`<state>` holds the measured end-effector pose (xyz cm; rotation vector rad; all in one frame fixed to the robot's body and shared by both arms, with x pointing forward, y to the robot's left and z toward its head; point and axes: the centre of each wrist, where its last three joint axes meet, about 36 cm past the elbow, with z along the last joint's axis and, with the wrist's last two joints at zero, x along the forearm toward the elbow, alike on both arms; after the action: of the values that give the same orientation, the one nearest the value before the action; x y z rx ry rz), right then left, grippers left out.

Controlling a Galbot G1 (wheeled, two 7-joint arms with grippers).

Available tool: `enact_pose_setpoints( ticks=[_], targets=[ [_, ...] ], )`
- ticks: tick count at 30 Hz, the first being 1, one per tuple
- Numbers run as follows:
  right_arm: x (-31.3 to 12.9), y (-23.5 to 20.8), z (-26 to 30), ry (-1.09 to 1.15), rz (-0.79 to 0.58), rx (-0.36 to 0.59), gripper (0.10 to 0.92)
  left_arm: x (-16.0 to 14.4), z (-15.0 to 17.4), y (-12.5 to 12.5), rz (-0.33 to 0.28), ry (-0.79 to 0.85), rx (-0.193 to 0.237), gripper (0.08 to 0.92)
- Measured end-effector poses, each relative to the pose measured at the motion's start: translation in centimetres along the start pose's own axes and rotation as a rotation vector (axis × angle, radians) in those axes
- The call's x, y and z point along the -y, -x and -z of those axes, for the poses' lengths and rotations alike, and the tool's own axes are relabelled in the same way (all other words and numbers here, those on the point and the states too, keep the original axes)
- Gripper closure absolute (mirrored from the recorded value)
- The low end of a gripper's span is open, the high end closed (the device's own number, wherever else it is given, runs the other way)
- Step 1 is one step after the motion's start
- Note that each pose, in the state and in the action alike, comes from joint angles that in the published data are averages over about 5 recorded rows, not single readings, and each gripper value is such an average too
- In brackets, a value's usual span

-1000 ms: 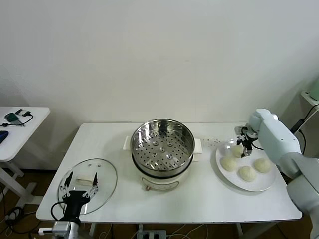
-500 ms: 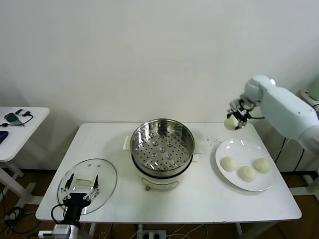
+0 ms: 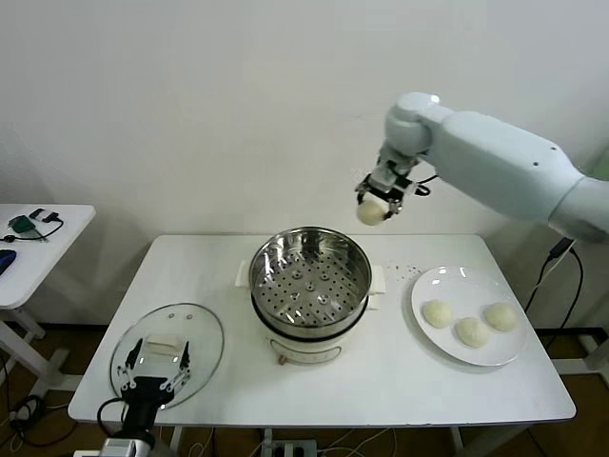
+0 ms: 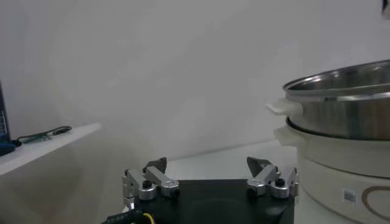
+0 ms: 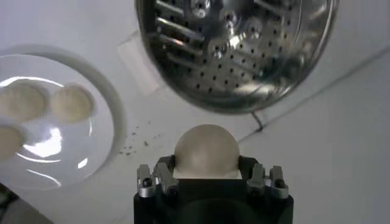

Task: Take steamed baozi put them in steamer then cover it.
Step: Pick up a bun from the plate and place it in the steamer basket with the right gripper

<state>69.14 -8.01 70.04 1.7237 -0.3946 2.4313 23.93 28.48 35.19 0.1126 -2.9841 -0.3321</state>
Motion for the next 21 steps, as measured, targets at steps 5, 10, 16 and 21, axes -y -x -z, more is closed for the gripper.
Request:
enact_pose_setpoints(
  ticks=[5, 10, 16, 21],
  targets=[
    [2.8, 2.5, 2.6, -0.132, 0.009, -0.011, 0.336, 0.0, 0.3, -0.2, 0.005, 0.002, -0.002, 0.177],
    [4.6, 5.2, 4.6, -0.231, 0.022, -0.023, 0.335, 0.0, 0.4, -0.3, 0.007, 0.003, -0.002, 0.177],
    [5.6, 8.0, 6.3, -0.302, 0.039, -0.028, 0.328, -0.3, 0.4, -0.5, 0.016, 0.002, -0.006, 0.177],
    [6.1, 9.9, 7.2, -0.328, 0.045, -0.026, 0.325, -0.5, 0.4, -0.5, 0.02, 0.0, -0.006, 0.177]
  ],
)
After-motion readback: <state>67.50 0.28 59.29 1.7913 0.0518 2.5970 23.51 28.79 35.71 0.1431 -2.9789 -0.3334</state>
